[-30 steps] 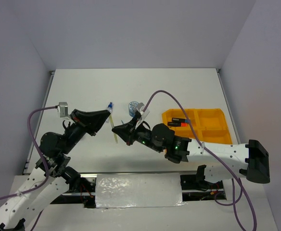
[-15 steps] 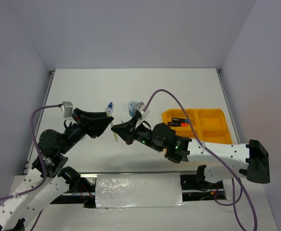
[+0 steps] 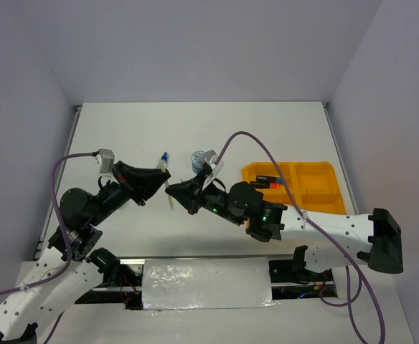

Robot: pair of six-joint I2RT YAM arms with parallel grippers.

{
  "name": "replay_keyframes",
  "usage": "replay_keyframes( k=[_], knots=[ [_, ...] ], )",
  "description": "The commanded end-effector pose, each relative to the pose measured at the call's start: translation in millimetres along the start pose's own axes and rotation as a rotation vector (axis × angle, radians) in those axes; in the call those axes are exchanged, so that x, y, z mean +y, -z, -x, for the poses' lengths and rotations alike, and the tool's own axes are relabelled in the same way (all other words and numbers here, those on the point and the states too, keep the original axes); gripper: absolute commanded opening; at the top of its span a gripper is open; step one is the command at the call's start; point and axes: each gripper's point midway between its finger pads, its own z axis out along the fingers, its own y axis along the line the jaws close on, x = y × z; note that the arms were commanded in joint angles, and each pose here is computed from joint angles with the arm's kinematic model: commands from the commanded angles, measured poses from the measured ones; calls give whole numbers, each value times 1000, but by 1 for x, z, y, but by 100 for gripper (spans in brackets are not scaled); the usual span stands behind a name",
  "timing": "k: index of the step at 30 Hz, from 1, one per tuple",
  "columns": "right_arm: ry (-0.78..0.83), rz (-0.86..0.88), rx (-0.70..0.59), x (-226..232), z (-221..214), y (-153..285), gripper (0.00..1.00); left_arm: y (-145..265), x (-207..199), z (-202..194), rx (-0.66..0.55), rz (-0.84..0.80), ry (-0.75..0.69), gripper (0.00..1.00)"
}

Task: Sort the stationery into containers
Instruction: Close the pen cap on the pen.

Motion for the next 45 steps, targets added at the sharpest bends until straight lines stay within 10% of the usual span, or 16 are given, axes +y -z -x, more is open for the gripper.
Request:
replay_keyframes(
  k=[1, 6, 14, 21, 26, 33, 45],
  knots=[
    [4, 87, -81, 22, 37, 0, 1, 1, -34, 16, -3, -144, -48, 0],
    [-10, 165, -67, 34, 32, 0, 36, 4, -58, 24, -12, -259, -78, 0],
    [-27, 165, -74, 35, 36, -3, 0, 10, -64, 26, -25, -286, -95, 0],
    [-24, 163, -72, 35, 36, 0, 0, 11, -63, 27, -16, -275, -125, 70],
    [-13, 145, -46, 29, 27, -1, 0, 8, -63, 53, -60, -208, -147, 92],
    [0, 151, -2, 30, 15, -5, 0, -10, -39, 72, -42, -25, -119, 70],
    [8, 98, 1, 22, 21, -8, 0, -14, -30, 45, 70, -14, -86, 69]
  ],
)
